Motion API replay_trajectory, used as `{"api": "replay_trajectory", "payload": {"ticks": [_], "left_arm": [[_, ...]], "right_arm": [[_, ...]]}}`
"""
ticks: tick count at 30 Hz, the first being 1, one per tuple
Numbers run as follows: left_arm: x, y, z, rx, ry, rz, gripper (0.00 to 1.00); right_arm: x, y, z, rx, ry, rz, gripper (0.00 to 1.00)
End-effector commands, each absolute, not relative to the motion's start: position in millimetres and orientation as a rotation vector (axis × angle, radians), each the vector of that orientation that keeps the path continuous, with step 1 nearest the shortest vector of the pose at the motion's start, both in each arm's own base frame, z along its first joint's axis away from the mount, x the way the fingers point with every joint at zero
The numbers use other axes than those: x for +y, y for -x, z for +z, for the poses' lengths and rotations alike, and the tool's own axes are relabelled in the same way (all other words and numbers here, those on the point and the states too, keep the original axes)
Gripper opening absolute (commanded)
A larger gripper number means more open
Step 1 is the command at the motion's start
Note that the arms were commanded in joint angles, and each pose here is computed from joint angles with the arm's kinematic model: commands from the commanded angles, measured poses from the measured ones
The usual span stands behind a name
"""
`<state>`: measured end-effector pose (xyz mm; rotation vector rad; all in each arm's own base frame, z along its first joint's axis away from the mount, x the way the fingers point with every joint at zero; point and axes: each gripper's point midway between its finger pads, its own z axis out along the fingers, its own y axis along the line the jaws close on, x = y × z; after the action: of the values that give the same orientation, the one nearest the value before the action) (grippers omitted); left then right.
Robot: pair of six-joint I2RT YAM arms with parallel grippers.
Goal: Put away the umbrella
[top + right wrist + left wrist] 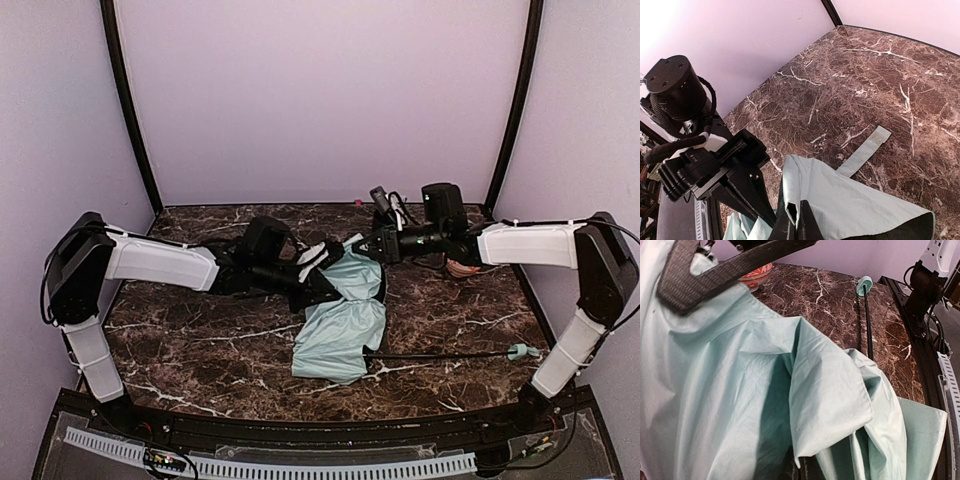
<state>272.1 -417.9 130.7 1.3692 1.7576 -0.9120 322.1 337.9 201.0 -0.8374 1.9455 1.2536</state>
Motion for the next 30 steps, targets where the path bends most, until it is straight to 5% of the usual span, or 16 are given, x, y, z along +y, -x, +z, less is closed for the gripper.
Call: {"api": "replay_trajectory", "payload": {"ticks": [1,18,25,30], "left_arm": [[-435.3,-256.1,163.5,1.604,-1.422,-0.906,0.00],[-456.4,-188.1,195.8,1.400,-1.579,-0.977,0.00],[-453.1,-222.0,179.1,1.532,-1.475,-0.796,0.00],[-453.1,-224.7,178.9,1.531,-1.462,-0.784,0.00]], "right_arm": [[345.6,-335.3,210.0,1.891,0.798,1.285,0.01],[345.6,-402.4,189.6,1.989,0.453,1.283,0.02],[324.2,-403.2,206.9,2.057,0.495,1.059,0.41],[288.3,-385.1,221.3,2.147,0.526,0.825,0.53]]}}
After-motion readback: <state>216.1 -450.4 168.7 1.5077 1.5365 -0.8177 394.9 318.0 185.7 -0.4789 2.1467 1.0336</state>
